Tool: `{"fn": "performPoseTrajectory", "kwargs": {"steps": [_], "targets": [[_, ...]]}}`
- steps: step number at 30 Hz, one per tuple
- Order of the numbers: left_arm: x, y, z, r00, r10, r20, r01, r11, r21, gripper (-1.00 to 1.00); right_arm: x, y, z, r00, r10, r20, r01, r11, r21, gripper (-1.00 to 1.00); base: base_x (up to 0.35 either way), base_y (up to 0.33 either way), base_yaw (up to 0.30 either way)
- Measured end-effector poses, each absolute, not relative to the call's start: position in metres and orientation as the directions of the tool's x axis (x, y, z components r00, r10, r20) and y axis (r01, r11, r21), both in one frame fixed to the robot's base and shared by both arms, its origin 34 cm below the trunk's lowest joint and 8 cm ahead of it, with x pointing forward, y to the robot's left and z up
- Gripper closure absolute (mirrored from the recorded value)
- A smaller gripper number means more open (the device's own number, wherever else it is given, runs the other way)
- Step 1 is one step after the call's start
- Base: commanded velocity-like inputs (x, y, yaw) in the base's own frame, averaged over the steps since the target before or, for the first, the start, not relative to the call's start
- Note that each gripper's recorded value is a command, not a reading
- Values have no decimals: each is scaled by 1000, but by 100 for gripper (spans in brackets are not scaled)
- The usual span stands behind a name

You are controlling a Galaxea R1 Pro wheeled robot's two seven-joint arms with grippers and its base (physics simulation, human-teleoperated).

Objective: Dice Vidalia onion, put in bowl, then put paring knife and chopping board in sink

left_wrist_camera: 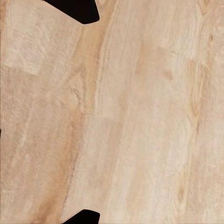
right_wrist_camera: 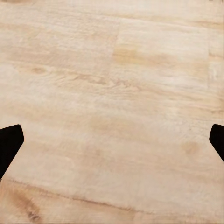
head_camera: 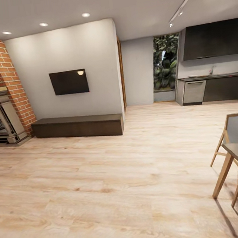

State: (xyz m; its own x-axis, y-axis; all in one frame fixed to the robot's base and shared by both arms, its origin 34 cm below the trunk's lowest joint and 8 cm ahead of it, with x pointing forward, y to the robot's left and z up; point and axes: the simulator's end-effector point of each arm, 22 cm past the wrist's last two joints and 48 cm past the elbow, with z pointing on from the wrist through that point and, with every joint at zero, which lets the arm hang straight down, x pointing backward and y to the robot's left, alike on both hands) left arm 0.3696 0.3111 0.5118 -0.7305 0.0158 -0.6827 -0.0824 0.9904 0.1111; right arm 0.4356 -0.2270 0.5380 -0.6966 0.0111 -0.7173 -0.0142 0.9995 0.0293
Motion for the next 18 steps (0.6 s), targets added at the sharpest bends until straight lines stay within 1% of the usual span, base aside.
{"fn": "performPoseTrajectory", "kwargs": {"steps": [8,12,18], "targets": [[370,311,512,-730,16,-683,-82,990,111,-100,436,-228,538,-696,11,-718,-14,999,29,-100,333,0,-16],[370,311,512,-730,16,-684,-82,990,111,-100,436,-228,538,-696,10,-718,-14,1000,28,-100,333,0,-171],[371,311,513,-727,16,-686,-83,990,111,-100,437,-228,539,-694,10,-720,-14,1000,28,-100,333,0,-227]]}}
